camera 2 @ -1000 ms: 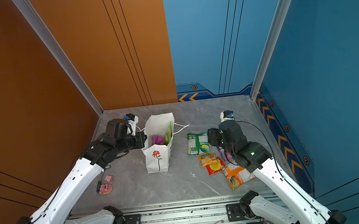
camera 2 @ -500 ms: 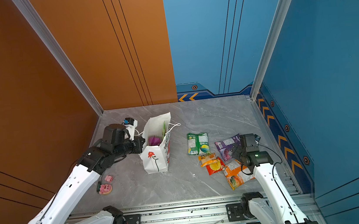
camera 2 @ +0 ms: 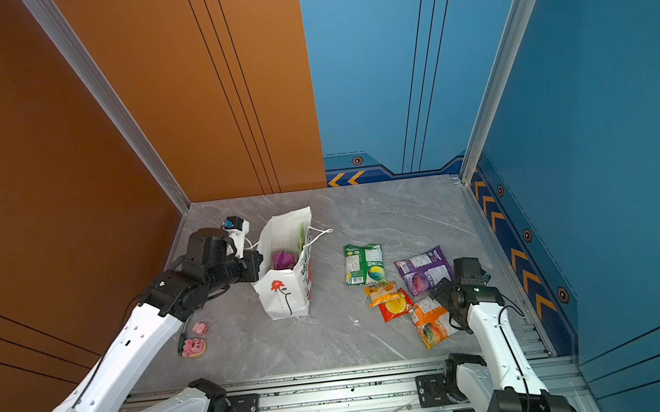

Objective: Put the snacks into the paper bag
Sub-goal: 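Withdraw the right gripper from the paper bag toward the remaining snacks, then lower the right gripper onto the orange Fox's fruits bag and grasp it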

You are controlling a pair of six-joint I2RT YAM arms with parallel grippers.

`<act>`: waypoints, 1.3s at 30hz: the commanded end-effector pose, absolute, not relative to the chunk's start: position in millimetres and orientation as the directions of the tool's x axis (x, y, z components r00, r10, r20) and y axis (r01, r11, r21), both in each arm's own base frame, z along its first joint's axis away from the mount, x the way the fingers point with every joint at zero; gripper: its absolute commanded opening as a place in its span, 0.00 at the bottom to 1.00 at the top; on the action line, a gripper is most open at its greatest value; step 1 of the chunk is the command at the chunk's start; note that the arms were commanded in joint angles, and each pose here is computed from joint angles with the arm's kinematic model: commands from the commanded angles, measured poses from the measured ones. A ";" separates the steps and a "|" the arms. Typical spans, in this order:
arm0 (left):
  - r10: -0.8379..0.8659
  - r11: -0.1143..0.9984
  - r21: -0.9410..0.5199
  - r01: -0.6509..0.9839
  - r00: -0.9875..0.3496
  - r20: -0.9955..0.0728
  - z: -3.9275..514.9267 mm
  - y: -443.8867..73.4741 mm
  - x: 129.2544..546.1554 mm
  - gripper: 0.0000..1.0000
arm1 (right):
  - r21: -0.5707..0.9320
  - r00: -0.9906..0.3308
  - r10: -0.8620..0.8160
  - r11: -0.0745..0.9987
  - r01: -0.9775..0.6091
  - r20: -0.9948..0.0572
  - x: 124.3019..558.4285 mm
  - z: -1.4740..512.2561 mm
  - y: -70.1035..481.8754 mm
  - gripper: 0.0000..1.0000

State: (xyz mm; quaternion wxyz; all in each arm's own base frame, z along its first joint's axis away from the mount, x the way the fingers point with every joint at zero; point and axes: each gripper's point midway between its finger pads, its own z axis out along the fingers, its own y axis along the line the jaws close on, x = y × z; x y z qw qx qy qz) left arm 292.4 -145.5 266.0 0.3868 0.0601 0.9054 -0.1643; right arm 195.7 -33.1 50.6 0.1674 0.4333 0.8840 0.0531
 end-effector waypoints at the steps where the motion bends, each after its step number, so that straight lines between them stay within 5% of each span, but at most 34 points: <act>1: -0.011 0.947 -0.225 0.231 -0.676 -0.737 269.5 -138.3 292.2 0.00 | 0.258 -0.584 0.790 0.614 0.746 -0.189 193.2 38.8 -18.6 1.00; 22: -0.010 0.949 -0.221 0.223 -0.685 -0.729 265.0 -138.2 293.5 0.00 | 0.426 -0.574 0.802 0.584 0.691 -0.168 184.2 33.7 67.5 1.00; 27: -0.009 0.951 -0.217 0.219 -0.684 -0.729 264.6 -137.1 294.2 0.00 | 0.379 -0.645 0.719 0.690 0.617 -0.259 189.9 49.9 71.4 1.00; 34: -0.006 0.953 -0.213 0.217 -0.686 -0.727 263.1 -136.8 295.2 0.00 | 0.113 -0.819 0.414 0.908 0.404 -0.398 189.3 97.4 61.8 1.00; 39: -0.008 0.955 -0.209 0.212 -0.682 -0.731 264.1 -134.8 295.1 0.00 | 0.263 -0.889 0.381 0.912 0.315 -0.255 210.0 80.9 81.8 1.00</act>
